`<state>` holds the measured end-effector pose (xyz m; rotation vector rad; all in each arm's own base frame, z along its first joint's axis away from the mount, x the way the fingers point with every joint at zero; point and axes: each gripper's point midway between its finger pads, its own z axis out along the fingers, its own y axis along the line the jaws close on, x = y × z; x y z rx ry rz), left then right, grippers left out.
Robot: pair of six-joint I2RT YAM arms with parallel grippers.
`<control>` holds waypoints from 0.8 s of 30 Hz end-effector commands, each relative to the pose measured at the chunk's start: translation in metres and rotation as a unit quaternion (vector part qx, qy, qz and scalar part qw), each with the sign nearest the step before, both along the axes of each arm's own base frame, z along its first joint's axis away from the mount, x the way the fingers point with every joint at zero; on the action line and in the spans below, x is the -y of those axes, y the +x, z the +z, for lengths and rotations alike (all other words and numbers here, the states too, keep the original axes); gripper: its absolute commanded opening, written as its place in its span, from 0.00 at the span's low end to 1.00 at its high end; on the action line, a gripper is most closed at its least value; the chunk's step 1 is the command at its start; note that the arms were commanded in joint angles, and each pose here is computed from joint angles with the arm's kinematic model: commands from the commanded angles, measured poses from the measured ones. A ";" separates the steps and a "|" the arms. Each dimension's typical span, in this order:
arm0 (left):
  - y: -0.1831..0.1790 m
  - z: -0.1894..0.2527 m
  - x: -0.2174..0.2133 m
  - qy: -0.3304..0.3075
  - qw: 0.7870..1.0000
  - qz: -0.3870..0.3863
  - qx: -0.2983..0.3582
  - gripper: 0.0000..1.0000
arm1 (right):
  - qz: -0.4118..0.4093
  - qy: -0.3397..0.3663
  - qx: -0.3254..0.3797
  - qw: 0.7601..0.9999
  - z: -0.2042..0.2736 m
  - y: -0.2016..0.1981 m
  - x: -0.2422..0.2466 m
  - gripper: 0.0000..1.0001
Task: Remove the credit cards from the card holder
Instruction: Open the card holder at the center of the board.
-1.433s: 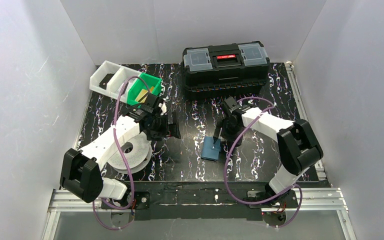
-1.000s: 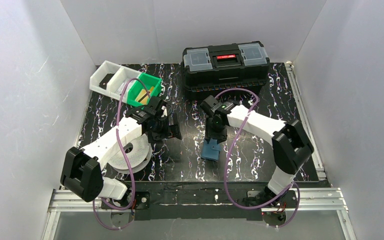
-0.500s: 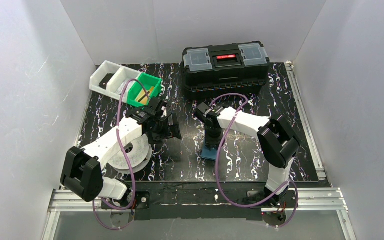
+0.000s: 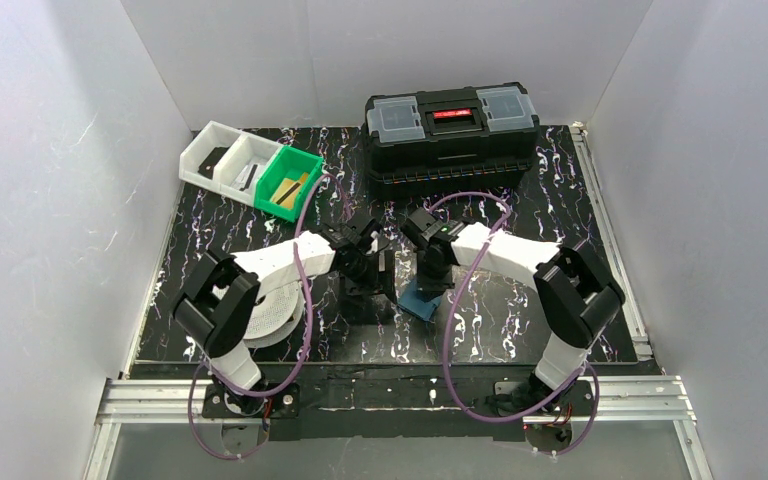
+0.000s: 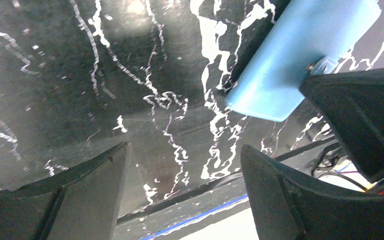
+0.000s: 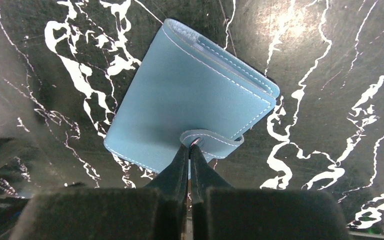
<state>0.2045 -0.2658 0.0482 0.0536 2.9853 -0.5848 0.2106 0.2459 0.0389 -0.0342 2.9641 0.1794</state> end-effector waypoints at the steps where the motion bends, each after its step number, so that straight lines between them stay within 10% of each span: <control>1: 0.023 0.015 0.040 -0.069 0.997 0.003 0.018 0.74 | 0.000 0.079 0.030 0.996 0.008 0.011 -0.020 0.01; 24: 0.010 -0.068 0.016 0.155 0.988 0.008 -0.023 0.37 | -0.069 0.129 0.059 0.988 0.027 0.018 0.004 0.01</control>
